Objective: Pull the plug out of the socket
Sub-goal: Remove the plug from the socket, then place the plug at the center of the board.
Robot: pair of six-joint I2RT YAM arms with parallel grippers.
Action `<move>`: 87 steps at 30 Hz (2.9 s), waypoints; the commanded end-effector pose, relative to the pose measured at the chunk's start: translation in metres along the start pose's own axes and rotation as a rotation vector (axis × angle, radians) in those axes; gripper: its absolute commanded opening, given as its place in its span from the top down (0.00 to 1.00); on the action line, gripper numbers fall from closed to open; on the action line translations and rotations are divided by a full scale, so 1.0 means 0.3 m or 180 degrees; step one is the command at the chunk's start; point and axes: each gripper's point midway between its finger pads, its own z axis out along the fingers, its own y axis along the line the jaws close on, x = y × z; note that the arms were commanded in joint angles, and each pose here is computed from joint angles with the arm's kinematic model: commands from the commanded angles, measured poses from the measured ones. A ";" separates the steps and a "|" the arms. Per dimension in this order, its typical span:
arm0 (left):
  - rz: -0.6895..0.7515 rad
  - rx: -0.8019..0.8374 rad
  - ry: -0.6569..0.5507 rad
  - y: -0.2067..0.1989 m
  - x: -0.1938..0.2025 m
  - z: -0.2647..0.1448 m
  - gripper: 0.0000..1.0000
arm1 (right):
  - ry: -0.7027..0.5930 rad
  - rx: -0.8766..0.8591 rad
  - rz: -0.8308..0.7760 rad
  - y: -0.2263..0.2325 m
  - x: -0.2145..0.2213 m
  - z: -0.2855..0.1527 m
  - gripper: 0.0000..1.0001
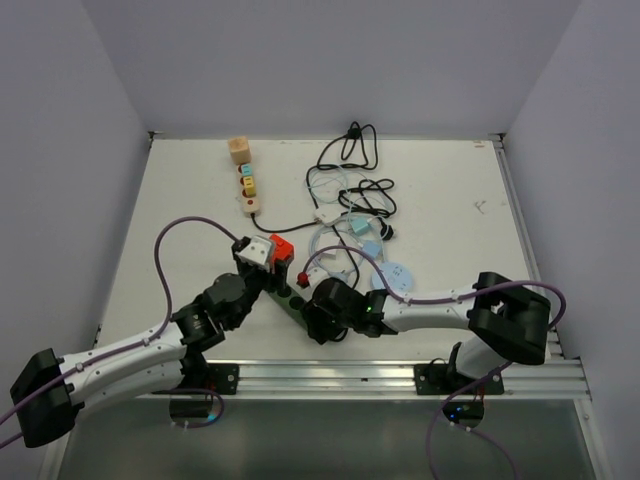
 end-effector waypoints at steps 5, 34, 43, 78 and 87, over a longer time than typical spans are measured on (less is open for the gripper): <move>-0.0287 -0.0184 -0.0289 0.016 -0.082 0.020 1.00 | 0.0777 0.0542 0.0041 -0.143 0.239 -0.023 1.00; -0.0838 -0.0319 0.0376 0.085 -0.042 0.762 1.00 | 0.0357 0.0959 0.0703 -0.287 0.289 -0.076 0.41; -0.1200 -0.0074 0.0558 0.141 0.087 0.862 0.94 | 0.0350 0.0854 0.0659 -0.273 0.287 -0.072 0.40; -0.0842 -0.0483 0.0818 0.262 0.014 0.789 0.00 | 0.0228 0.0725 0.0647 -0.251 0.256 -0.089 0.34; -0.0800 -0.0709 0.0478 0.320 -0.281 0.622 0.00 | 0.0138 0.1061 0.0686 -0.293 0.198 -0.092 0.45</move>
